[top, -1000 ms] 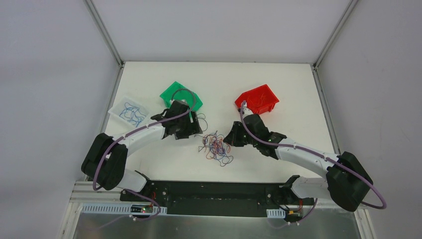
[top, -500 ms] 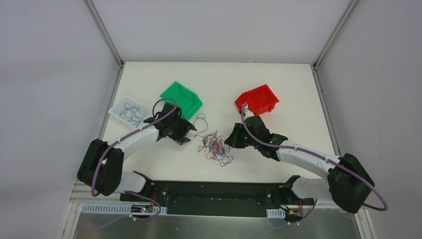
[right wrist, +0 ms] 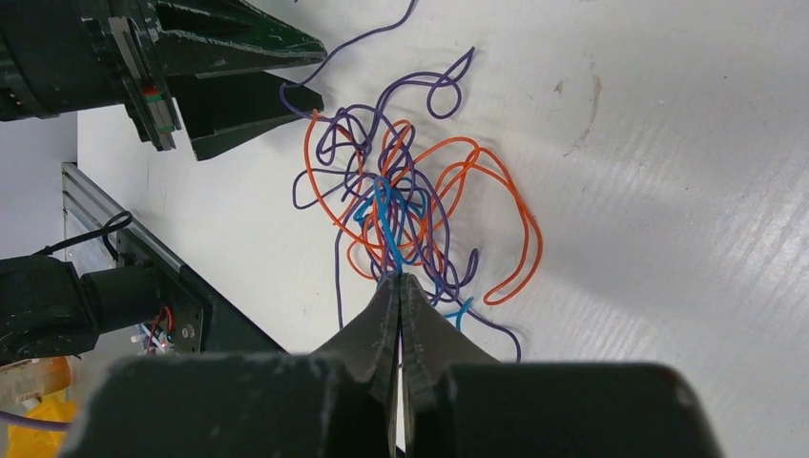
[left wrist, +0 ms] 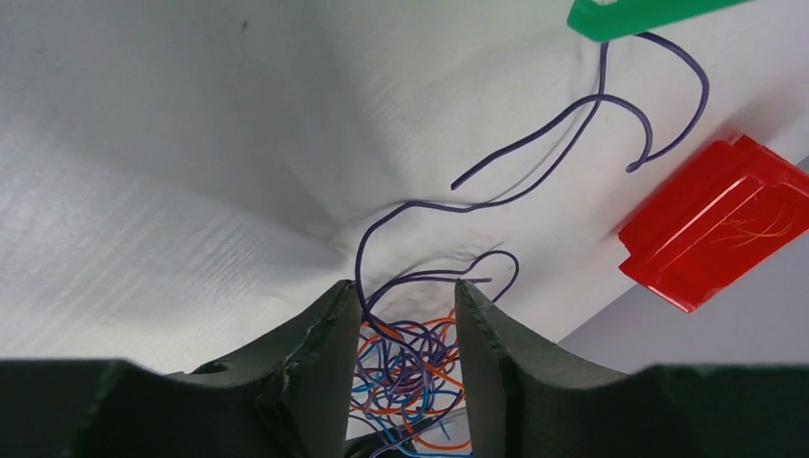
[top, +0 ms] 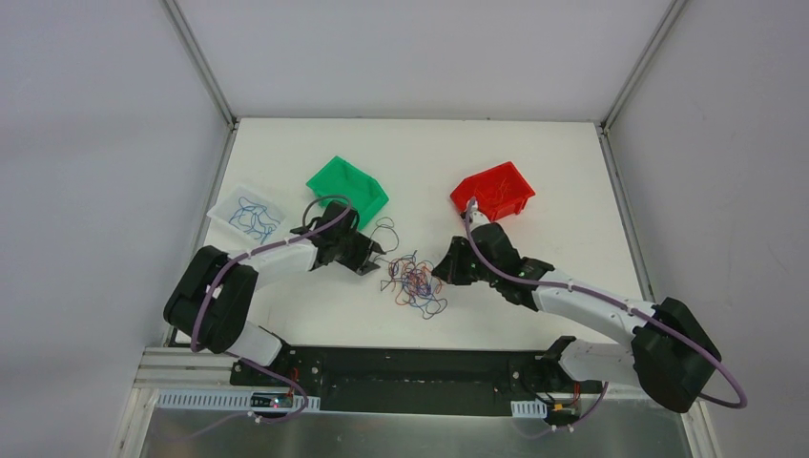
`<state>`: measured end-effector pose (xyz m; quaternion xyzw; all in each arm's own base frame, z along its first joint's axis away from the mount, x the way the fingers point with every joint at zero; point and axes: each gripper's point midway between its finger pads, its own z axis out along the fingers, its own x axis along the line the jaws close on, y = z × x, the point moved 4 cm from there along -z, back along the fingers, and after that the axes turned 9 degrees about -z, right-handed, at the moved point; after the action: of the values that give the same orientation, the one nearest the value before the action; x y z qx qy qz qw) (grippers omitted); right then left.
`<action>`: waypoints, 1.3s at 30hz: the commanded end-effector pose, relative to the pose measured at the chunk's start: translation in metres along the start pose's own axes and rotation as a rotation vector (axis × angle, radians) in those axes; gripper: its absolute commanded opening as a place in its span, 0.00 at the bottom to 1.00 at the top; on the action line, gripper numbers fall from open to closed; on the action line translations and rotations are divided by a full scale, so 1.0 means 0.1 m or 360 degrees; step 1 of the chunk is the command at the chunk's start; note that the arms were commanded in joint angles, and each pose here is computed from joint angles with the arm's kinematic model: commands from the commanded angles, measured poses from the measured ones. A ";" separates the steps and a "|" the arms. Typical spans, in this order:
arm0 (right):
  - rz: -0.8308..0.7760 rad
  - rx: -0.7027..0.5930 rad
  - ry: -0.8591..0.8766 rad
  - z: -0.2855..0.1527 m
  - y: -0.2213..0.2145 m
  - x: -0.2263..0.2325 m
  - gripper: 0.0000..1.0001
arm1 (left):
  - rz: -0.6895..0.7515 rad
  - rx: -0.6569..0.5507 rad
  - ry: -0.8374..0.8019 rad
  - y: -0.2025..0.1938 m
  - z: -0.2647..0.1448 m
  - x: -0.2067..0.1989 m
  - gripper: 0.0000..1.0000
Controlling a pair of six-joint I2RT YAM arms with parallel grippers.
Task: Untangle the cables
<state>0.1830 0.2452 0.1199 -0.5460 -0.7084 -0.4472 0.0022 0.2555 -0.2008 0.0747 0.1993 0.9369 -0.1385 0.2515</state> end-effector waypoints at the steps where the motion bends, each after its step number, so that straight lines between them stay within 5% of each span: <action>1: -0.0006 -0.0072 0.0007 -0.05 0.07 0.02 0.00 | -0.0093 -0.0006 -0.0067 -0.04 0.07 -0.06 0.32; 3: -0.0010 -0.0073 0.0000 -0.06 0.07 0.02 0.00 | -0.0077 0.0005 -0.0104 -0.05 0.09 -0.08 0.00; 7: -0.0016 -0.0044 -0.0132 -0.12 0.02 -0.11 0.00 | 0.0080 0.0012 -0.0209 0.00 0.01 -0.15 0.00; 15: 0.0140 -0.0306 -0.0783 -0.62 -0.08 -0.90 0.00 | 0.0208 -0.0463 -0.0216 0.68 -0.67 0.10 0.00; 21: 0.0366 -0.0591 -0.0876 -0.95 0.01 -1.11 0.00 | 0.0347 -0.0763 -0.0229 0.91 -1.19 0.09 0.00; 29: 0.0396 -0.0666 -0.1083 -1.12 0.11 -1.24 0.00 | 0.0546 -0.0983 -0.0241 1.01 -1.66 -0.06 0.00; 37: 0.0127 -0.0439 -0.0408 -0.84 0.21 -0.63 0.03 | 0.0814 -0.0589 -0.0351 0.66 -1.64 -0.32 0.00; 39: 0.0111 -0.0385 -0.0331 -0.76 0.25 -0.54 0.12 | 0.0893 -0.0530 -0.0393 0.59 -1.68 -0.38 0.00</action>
<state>0.1782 0.1160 0.1207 -0.6783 -0.5872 -0.3992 -0.1890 0.2424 -0.0833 0.2063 0.3187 0.8528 0.1066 0.3997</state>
